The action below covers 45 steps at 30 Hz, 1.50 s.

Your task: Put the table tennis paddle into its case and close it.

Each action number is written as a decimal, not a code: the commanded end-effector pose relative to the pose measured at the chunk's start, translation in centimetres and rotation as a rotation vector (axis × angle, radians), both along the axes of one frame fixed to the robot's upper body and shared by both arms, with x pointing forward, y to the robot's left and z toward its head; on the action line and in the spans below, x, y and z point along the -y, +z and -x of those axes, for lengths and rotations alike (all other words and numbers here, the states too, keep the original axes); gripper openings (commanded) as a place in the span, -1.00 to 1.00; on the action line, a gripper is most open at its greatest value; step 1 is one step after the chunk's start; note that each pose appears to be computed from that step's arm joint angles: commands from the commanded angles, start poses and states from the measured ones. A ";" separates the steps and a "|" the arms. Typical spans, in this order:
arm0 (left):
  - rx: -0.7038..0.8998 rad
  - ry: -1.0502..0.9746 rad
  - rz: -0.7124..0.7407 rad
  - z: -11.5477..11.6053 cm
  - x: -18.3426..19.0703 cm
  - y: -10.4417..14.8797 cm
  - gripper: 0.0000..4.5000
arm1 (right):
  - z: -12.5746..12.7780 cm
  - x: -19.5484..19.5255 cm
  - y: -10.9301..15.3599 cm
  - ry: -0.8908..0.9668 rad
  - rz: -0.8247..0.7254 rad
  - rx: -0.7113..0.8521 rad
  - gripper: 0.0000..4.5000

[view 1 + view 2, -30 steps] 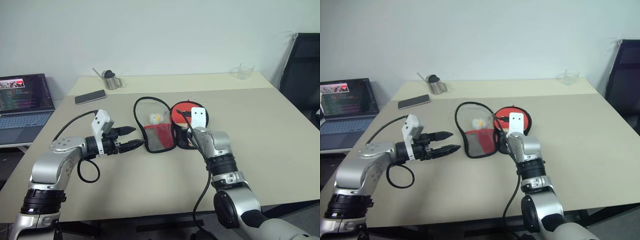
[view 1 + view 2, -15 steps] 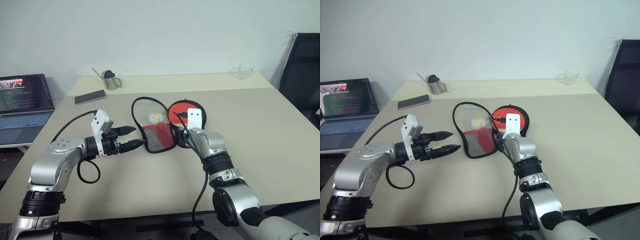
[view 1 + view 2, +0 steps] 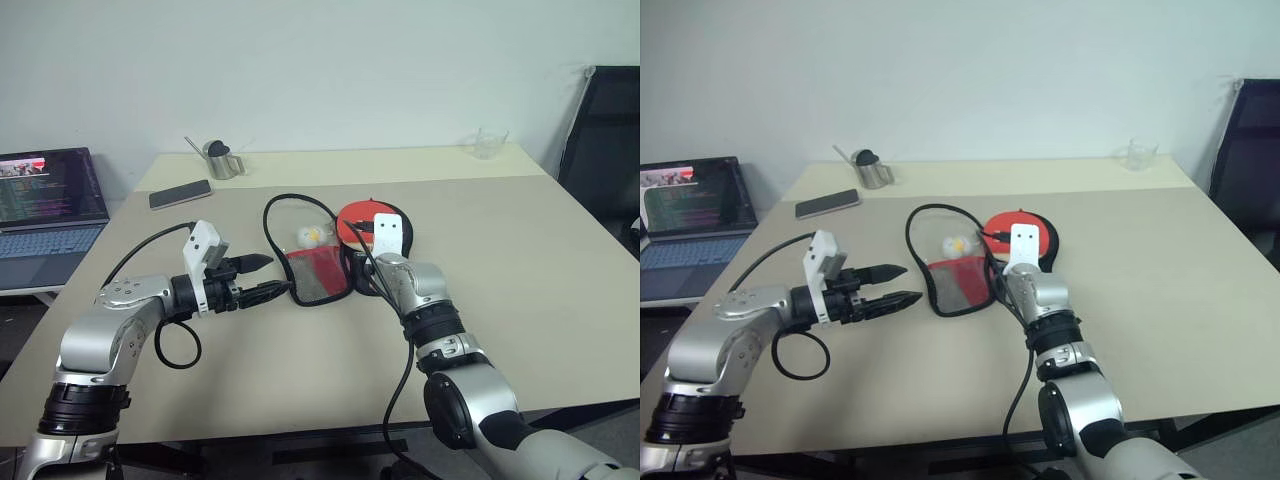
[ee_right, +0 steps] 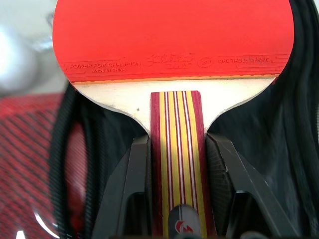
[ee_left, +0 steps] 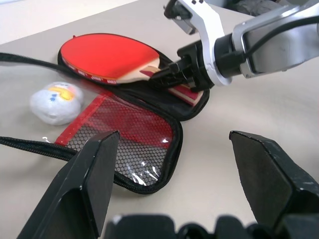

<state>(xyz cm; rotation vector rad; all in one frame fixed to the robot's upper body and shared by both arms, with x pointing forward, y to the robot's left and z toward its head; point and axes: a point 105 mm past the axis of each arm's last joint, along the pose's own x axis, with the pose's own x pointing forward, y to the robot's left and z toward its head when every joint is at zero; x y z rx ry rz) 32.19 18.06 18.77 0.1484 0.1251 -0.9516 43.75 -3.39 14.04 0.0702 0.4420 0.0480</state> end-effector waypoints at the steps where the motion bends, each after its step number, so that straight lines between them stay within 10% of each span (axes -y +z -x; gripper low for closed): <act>1: 0.069 -0.010 -0.005 0.3 0.1 1.8 0.72 | -0.3 -1.4 3.4 0.026 -0.012 0.118 -0.51; 45: 0.071 -0.006 -0.014 0.6 0.0 1.9 0.72 | -0.4 -0.4 0.0 -0.009 0.063 0.043 -0.51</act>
